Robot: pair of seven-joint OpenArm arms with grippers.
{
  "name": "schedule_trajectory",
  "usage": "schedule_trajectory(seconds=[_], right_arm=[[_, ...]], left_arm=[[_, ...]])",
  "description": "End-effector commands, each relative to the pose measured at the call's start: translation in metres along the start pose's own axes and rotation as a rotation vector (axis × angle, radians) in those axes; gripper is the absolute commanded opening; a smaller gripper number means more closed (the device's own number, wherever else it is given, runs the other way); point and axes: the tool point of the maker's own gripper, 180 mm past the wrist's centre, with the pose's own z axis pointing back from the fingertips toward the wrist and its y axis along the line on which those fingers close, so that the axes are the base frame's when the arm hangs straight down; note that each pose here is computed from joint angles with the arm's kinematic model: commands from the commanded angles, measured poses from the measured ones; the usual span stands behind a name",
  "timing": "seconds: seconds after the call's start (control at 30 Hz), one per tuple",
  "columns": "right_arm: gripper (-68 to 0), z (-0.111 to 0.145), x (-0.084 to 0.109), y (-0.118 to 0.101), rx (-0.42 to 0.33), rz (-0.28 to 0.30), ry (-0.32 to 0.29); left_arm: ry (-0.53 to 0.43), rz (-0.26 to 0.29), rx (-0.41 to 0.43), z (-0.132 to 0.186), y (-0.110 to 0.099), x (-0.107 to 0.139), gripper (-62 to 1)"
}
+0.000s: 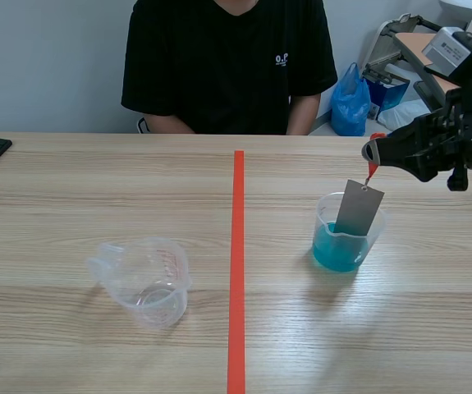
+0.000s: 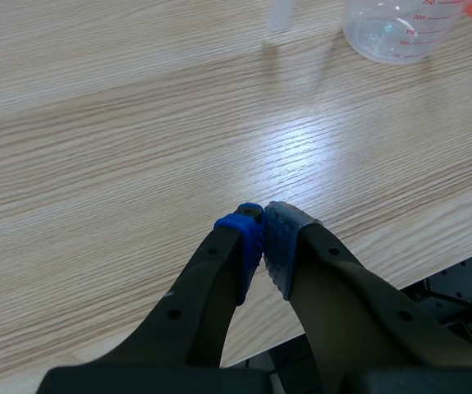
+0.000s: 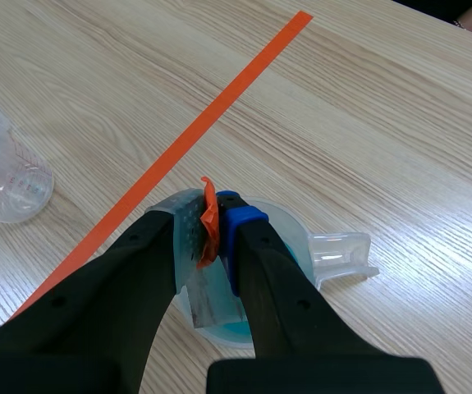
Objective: Do the redox reaction experiment.
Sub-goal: 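Hold the plate still in the solution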
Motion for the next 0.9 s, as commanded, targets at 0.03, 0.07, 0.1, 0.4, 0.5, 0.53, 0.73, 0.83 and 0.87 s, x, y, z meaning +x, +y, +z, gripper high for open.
schedule_trajectory(seconds=[0.03, 0.07, 0.1, 0.4, 0.5, 0.53, 0.73, 0.83, 0.87], right_arm=[[-66.2, 0.004, 0.001, -0.003, -0.010, 0.039, 0.028], [-66.2, 0.004, 0.001, -0.002, -0.008, 0.045, 0.032], [-66.2, 0.005, 0.002, -0.001, -0.007, 0.054, 0.038], [-66.2, 0.024, 0.037, 0.019, 0.047, 0.123, -0.004], [-66.2, 0.034, 0.052, 0.023, 0.049, 0.153, -0.028], [-66.2, 0.036, 0.056, 0.024, 0.047, 0.158, -0.035], [-66.2, 0.051, 0.080, 0.032, 0.042, 0.180, -0.083], [-66.2, 0.057, 0.089, 0.037, 0.046, 0.200, -0.102], [-66.2, 0.059, 0.091, 0.037, 0.042, 0.202, -0.106]], left_arm=[[-0.026, -0.008, 0.009, 0.002, 0.005, 0.008, -58.2], [-0.026, -0.008, 0.009, 0.002, 0.005, 0.008, -58.2], [-0.026, -0.008, 0.009, 0.002, 0.005, 0.008, -58.2], [-0.027, -0.008, 0.009, 0.002, 0.005, 0.008, -58.2], [-0.027, -0.008, 0.009, 0.002, 0.005, 0.008, -58.2], [-0.027, -0.008, 0.009, 0.002, 0.005, 0.008, -58.2], [-0.027, -0.008, 0.009, 0.002, 0.005, 0.008, -58.2], [-0.027, -0.008, 0.009, 0.002, 0.005, 0.008, -58.2], [-0.027, -0.008, 0.009, 0.002, 0.005, 0.008, -58.2]])
